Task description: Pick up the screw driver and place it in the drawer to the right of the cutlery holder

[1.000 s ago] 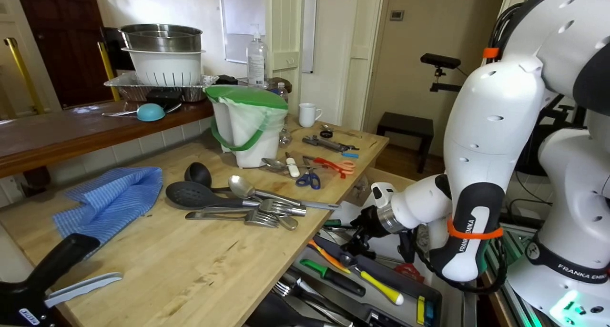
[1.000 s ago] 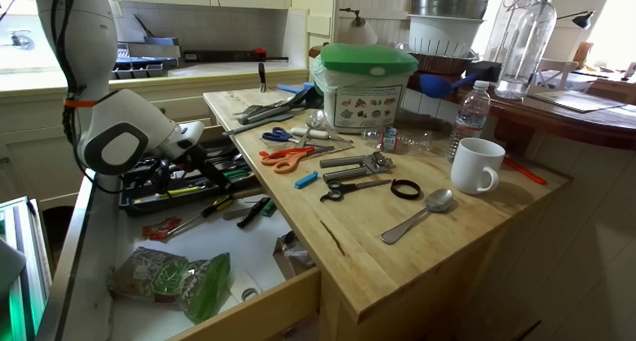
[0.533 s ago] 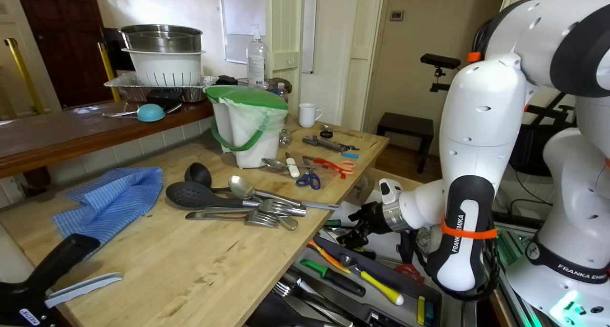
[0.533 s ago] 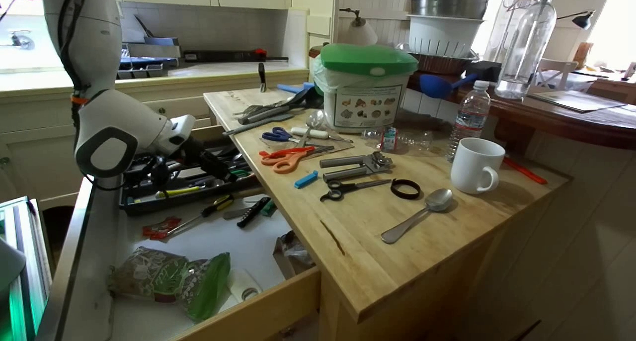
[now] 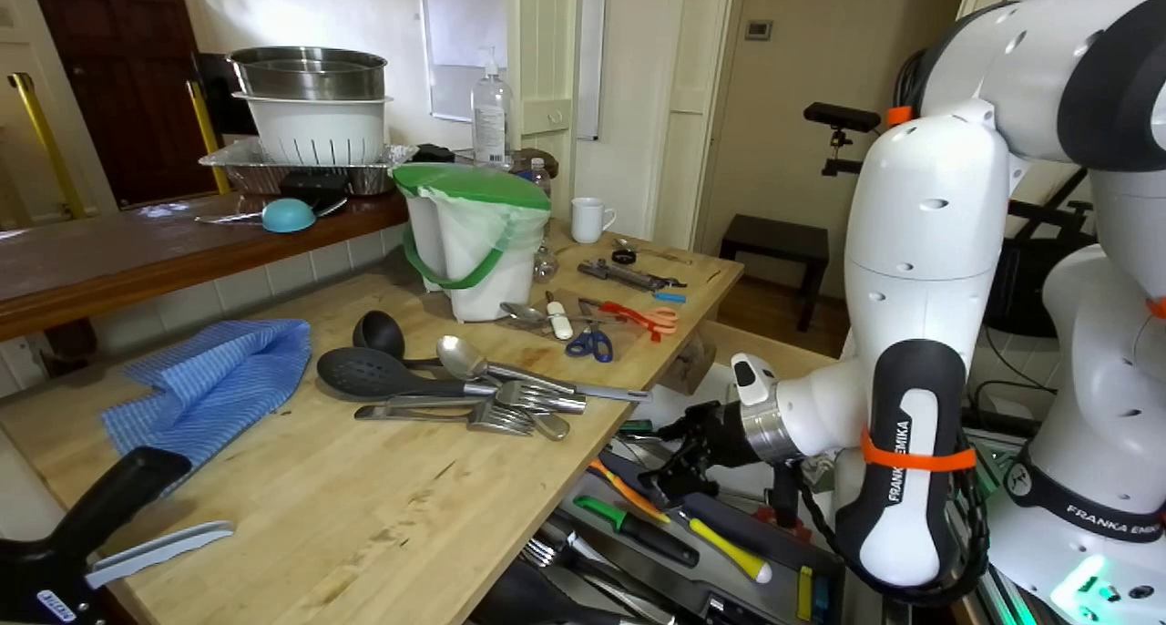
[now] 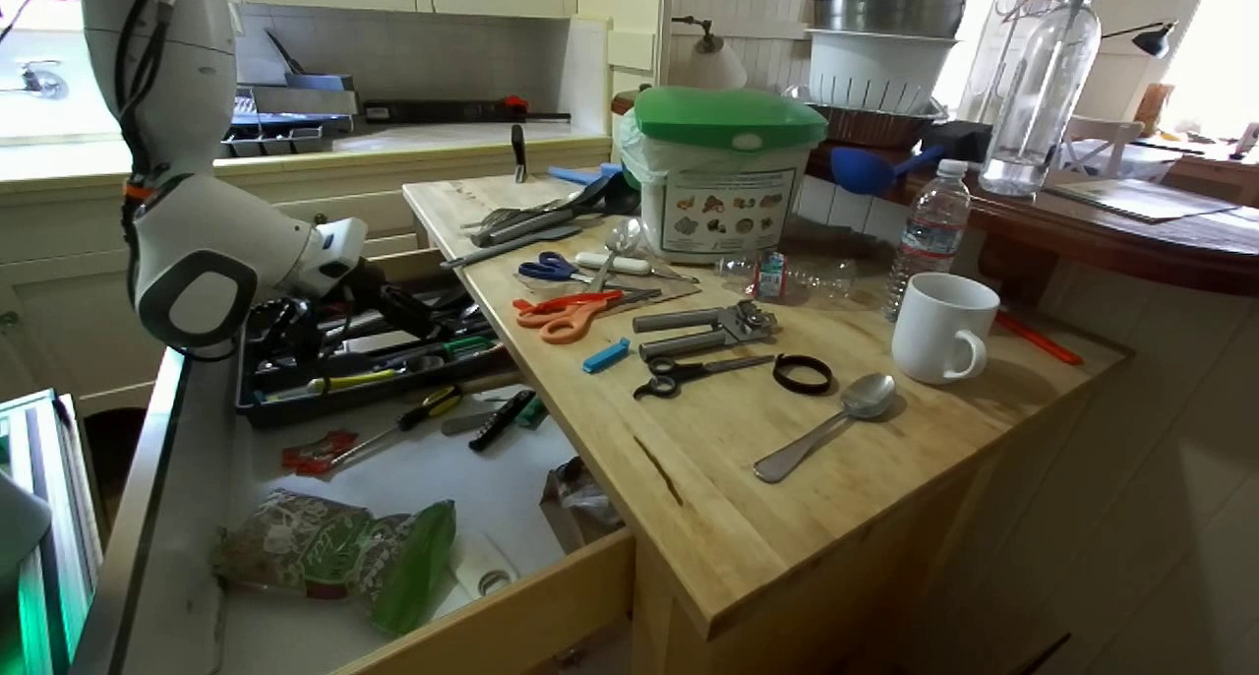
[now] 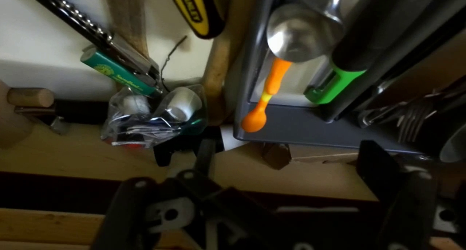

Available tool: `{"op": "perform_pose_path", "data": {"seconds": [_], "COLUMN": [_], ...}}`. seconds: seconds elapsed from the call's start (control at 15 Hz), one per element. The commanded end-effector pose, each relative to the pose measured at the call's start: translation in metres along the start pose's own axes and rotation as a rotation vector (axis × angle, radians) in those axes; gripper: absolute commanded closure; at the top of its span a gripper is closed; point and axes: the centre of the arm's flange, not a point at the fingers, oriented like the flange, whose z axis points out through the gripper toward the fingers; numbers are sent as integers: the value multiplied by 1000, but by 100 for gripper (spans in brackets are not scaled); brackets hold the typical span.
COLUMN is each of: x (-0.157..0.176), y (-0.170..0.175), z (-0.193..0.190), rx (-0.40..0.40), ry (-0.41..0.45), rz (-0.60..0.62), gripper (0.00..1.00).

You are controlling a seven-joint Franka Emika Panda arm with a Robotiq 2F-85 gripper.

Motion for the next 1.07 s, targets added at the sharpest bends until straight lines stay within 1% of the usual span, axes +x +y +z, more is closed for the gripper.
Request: {"op": "perform_pose_path", "data": {"seconds": [0.0,0.07,0.13,0.2,0.67,0.8,0.87,1.0], "x": [-5,-4,-1,2,2,16,23,34], "y": [2,-1,-2,-15,-16,-14,-12,-8], "z": [-53,-54,-49,-7,-8,-21,-29,-44], "rx": [19,18,17,30,31,53,45,59], "ry": [32,32,9,19,19,51,75,105], "rz": [-18,-12,-24,-4,-13,15,23,41], "gripper": [0,0,0,0,0,0,0,0]}}
